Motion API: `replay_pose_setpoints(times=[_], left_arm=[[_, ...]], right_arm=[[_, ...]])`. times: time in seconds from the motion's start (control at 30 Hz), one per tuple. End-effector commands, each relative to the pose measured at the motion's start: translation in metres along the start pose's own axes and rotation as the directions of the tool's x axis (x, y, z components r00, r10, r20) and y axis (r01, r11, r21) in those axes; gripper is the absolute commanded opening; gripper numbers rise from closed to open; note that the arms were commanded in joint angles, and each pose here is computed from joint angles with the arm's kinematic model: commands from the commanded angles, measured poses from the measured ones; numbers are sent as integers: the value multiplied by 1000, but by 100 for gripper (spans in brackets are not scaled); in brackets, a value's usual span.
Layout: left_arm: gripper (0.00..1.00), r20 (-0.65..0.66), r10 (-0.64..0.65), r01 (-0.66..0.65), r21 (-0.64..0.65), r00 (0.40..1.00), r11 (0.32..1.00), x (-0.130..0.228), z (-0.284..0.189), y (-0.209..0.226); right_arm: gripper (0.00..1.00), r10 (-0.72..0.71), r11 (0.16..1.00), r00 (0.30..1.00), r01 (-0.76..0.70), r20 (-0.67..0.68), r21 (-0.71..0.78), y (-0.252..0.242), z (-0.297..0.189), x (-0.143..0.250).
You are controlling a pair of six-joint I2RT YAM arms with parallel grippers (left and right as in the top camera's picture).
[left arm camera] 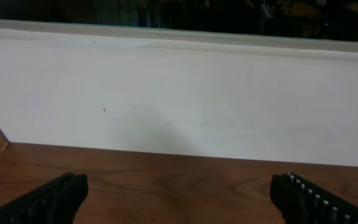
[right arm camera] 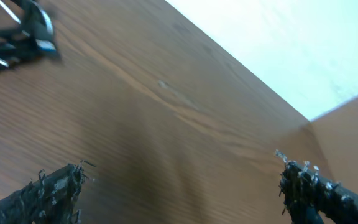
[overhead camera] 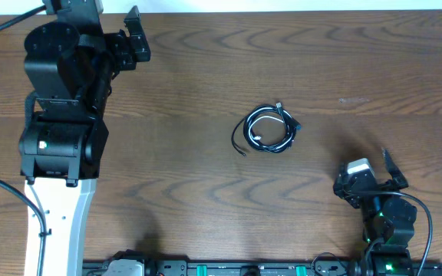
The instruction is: Untangle cables
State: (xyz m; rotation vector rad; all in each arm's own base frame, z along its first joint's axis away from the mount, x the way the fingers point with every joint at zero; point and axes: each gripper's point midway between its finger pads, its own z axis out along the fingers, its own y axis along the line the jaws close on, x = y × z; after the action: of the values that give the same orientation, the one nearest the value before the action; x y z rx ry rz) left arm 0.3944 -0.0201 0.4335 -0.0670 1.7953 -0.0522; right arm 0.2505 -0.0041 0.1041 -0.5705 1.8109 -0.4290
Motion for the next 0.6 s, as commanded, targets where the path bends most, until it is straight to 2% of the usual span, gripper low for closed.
replay_pose_setpoints(times=[0.0, 0.07, 0.33, 0.57], left_arm=[[99, 6, -8, 8, -3, 1000, 1000, -3, 0, 0], [99, 3, -8, 8, -4, 1000, 1000, -2, 1, 0], [99, -4, -8, 8, -4, 1000, 1000, 0, 1, 0], [99, -18, -6, 6, -6, 1000, 1000, 3, 1, 0]], right_arm=[[99, 128, 990, 991, -125, 41, -64, 10, 0, -8], [99, 186, 979, 981, -180, 59, -92, 13, -1, -13], [99, 199, 978, 974, -190, 108, -83, 7, -2, -24], [99, 398, 917, 901, -389, 174, -84, -9, -6, -46]])
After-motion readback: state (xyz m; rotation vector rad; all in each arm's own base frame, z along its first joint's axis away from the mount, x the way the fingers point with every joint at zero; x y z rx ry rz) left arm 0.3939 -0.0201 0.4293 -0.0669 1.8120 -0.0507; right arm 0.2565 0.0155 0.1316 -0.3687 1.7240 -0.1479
